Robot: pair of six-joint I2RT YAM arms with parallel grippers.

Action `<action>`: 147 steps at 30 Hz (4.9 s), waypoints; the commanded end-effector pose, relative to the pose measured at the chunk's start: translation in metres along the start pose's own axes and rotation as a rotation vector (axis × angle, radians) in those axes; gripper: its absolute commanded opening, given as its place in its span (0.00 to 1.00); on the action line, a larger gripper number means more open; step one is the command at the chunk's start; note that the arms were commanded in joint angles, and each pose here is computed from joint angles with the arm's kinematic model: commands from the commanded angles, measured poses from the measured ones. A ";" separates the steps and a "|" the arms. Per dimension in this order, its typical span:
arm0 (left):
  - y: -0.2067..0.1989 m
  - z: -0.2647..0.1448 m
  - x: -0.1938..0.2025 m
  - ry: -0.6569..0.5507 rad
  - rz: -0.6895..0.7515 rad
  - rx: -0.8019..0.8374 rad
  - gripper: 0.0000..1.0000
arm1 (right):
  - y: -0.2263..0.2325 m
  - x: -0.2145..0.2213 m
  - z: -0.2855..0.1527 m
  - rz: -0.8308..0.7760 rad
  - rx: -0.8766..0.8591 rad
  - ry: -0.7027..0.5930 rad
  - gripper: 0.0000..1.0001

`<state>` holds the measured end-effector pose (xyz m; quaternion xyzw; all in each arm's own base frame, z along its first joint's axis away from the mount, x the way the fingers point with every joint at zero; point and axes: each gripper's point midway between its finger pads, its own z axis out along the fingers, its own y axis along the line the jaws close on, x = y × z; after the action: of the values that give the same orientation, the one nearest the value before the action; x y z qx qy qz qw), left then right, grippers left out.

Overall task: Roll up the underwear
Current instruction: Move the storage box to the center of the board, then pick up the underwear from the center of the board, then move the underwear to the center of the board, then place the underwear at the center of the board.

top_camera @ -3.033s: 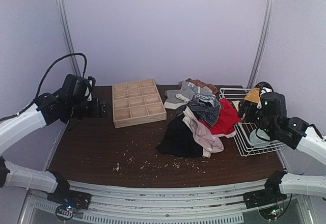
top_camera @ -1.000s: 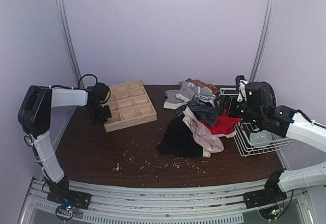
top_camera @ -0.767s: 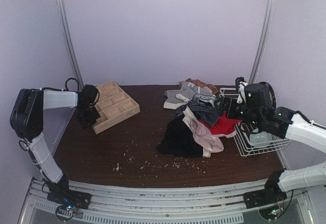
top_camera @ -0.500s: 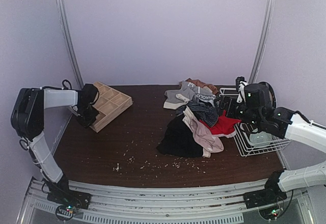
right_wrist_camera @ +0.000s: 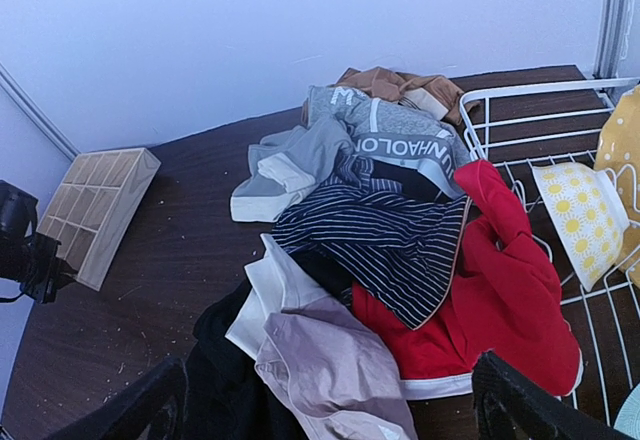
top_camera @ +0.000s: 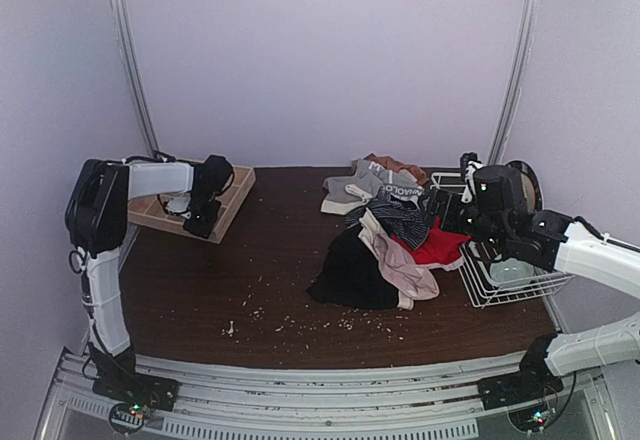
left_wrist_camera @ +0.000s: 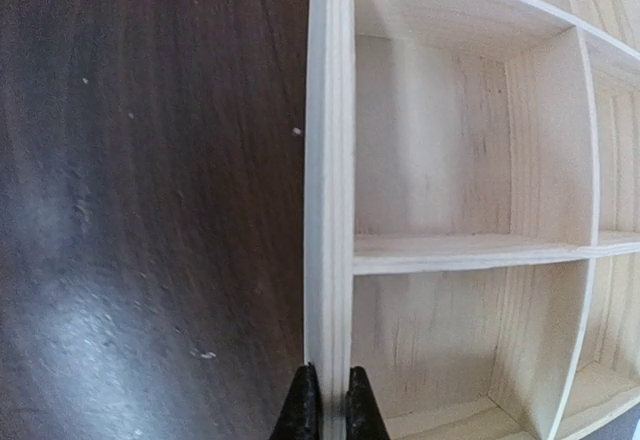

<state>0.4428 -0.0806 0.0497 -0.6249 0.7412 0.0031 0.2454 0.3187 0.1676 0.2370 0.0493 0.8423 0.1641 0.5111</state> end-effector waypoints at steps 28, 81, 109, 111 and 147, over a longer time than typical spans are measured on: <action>-0.003 -0.098 0.037 0.107 0.426 0.328 0.98 | 0.009 0.038 0.023 -0.183 0.052 0.246 0.95; 0.011 -0.157 0.373 0.620 1.521 0.888 0.55 | 0.017 -0.063 -0.057 -0.295 0.123 0.053 0.00; -0.237 -0.173 0.266 0.308 1.127 1.244 0.98 | 0.037 -0.058 -0.044 -0.264 0.009 0.033 0.00; -0.229 -0.201 0.255 0.287 1.157 1.259 0.98 | 0.041 -0.054 -0.041 -0.257 -0.013 0.044 0.00; 0.137 -0.213 0.120 0.168 1.417 0.852 0.98 | 0.068 0.126 0.041 -0.353 0.093 0.419 0.54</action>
<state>0.2275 -0.2158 0.1697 0.1314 0.9101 -0.1769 0.3510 0.3013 0.3015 0.1161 -0.1101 0.9380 0.0622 0.3227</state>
